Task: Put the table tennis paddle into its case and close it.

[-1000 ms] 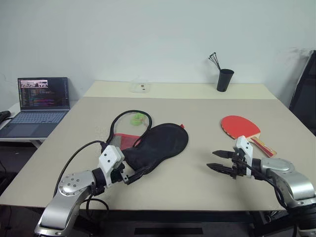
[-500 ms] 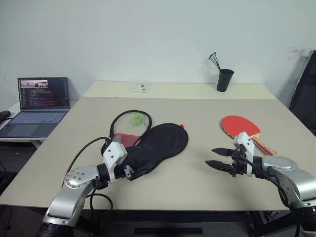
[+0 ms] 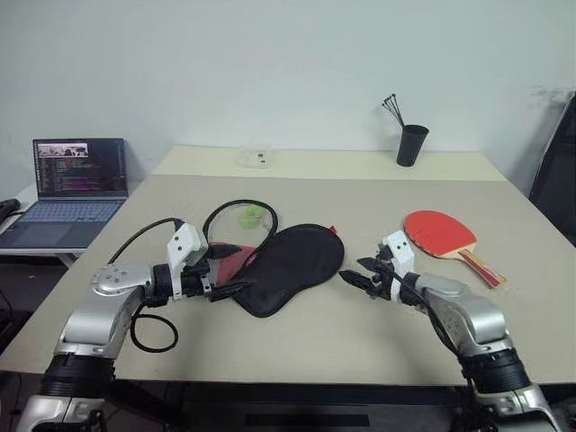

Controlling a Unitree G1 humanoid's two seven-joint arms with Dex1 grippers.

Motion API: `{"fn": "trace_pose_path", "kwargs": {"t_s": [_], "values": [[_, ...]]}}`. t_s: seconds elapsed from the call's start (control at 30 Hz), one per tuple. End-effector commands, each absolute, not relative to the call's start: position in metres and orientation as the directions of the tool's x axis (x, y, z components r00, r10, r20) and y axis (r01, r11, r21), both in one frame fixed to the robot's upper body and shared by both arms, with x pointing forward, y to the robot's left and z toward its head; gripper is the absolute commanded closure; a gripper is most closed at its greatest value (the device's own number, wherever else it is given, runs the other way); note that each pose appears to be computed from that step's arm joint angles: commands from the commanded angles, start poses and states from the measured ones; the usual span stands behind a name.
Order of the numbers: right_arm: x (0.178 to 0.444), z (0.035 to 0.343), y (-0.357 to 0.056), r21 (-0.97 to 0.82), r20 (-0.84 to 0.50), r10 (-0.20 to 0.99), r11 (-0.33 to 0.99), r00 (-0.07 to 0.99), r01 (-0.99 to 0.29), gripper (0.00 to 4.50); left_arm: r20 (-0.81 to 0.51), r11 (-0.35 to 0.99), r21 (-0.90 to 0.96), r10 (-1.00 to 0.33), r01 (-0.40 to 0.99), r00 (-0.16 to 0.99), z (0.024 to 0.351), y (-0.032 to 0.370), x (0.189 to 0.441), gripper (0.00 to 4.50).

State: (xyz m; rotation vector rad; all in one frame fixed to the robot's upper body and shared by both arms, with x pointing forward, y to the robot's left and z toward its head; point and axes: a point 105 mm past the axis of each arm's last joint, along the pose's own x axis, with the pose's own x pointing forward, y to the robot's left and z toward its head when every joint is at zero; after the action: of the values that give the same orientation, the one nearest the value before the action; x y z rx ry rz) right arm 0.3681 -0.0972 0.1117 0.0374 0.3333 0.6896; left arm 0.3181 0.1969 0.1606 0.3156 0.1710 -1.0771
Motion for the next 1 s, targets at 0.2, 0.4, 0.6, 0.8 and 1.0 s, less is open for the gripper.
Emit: {"fn": "trace_pose_path", "kwargs": {"t_s": [0.2, 0.4, 0.6, 0.8, 1.0], "values": [[0.377, 0.114, -0.074, 0.194, -0.291, 0.635, 0.771, 0.715, -0.606, 0.95, -0.273, 0.421, 0.182, -0.846, 0.888, 0.457, 0.181, 0.205, 0.319, 0.0], [0.38, 0.107, -0.045, 0.199, -0.309, 0.657, 0.752, 0.687, -0.629, 0.95, -0.278, 0.426, 0.185, -0.842, 0.886, 0.463, 0.182, 0.206, 0.318, 0.0], [0.375, 0.111, -0.023, 0.26, -0.295, 0.702, 0.712, 0.649, -0.652, 0.95, -0.281, 0.434, 0.189, -0.836, 0.881, 0.472, 0.182, 0.207, 0.316, 0.0], [0.363, 0.108, -0.017, 0.408, -0.299, 0.732, 0.678, 0.612, -0.612, 0.95, -0.288, 0.441, 0.19, -0.829, 0.877, 0.48, 0.178, 0.209, 0.313, 0.0], [0.364, 0.121, 0.003, 0.588, -0.225, 0.766, 0.6, 0.603, -0.542, 0.95, -0.288, 0.441, 0.192, -0.829, 0.877, 0.48, 0.176, 0.208, 0.314, 0.0]]}}
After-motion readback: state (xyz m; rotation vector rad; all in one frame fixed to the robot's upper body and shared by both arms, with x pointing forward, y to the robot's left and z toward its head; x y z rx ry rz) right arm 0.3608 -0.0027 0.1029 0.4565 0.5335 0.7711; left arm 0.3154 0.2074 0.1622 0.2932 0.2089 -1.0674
